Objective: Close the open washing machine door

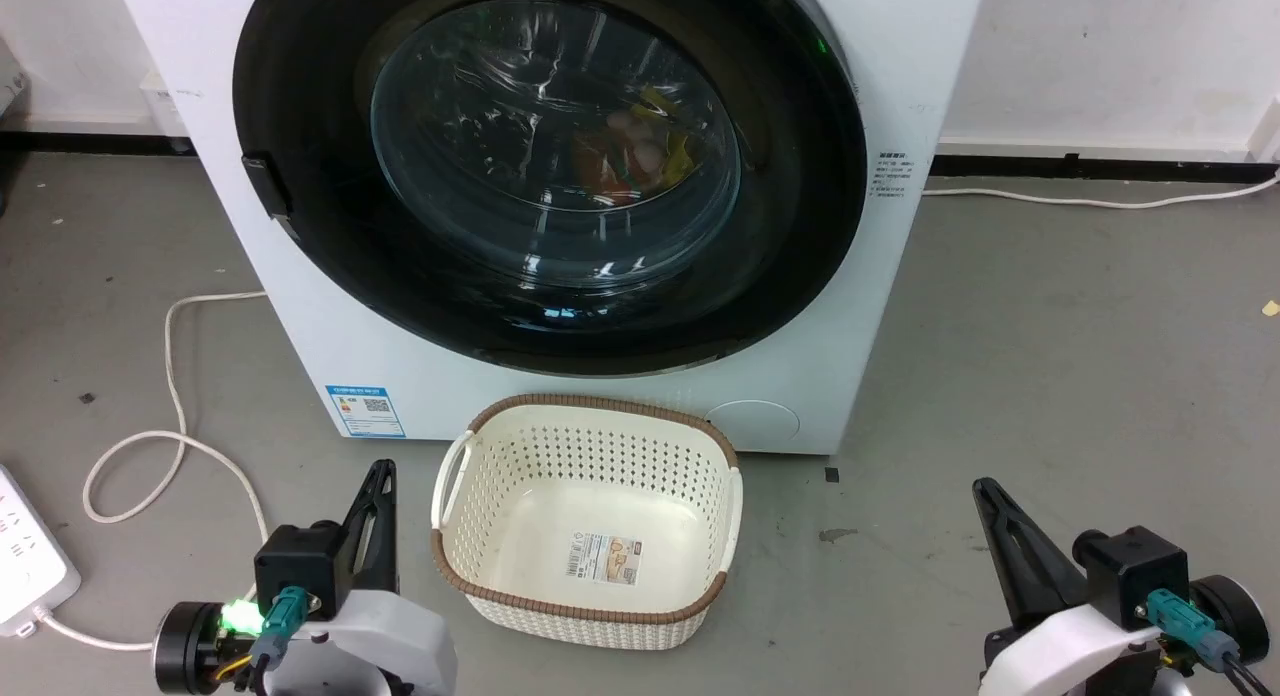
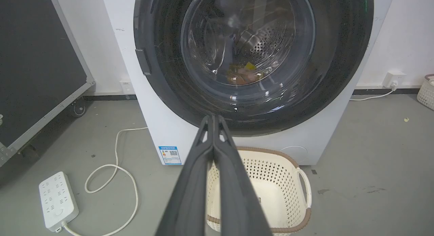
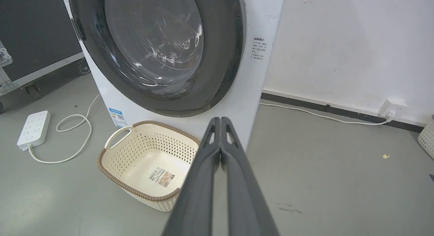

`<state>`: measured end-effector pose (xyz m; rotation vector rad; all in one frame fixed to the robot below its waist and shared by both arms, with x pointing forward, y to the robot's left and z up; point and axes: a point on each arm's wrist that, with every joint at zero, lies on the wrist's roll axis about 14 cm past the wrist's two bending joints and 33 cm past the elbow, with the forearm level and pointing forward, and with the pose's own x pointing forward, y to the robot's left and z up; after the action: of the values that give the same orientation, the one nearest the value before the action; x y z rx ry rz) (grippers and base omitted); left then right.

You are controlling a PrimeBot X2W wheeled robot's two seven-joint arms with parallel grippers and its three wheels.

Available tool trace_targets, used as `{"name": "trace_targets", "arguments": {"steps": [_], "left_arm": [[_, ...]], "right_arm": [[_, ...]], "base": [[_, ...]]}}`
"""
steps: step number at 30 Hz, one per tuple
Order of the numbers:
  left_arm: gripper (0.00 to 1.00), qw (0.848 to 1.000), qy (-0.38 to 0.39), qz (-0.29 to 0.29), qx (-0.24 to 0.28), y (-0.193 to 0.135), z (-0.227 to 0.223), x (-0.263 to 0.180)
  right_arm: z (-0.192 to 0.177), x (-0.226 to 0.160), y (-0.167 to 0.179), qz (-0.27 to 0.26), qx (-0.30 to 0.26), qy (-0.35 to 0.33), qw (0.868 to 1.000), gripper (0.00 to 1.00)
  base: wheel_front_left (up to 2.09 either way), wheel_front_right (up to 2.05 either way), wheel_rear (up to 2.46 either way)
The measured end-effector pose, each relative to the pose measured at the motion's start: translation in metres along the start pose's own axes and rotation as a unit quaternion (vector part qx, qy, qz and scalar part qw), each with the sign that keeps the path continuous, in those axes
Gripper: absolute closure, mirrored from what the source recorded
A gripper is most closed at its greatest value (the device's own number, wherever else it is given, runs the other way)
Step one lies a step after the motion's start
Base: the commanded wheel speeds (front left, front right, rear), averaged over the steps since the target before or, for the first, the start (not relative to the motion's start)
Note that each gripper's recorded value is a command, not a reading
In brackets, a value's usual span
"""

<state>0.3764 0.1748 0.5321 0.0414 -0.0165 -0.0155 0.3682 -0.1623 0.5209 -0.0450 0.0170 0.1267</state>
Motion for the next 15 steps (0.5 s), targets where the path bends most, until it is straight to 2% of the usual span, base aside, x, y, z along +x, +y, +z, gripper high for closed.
{"name": "trace_targets", "arguments": {"steps": [15], "left_arm": [[1.00,1.000,0.003,0.005,0.003,0.0018,-0.0006,-0.0007]], "right_arm": [[-0.0003,0.0002,0.0012,0.002,0.000,0.003,1.000,1.00]], "base": [[0.00,0.00,0.00]]}}
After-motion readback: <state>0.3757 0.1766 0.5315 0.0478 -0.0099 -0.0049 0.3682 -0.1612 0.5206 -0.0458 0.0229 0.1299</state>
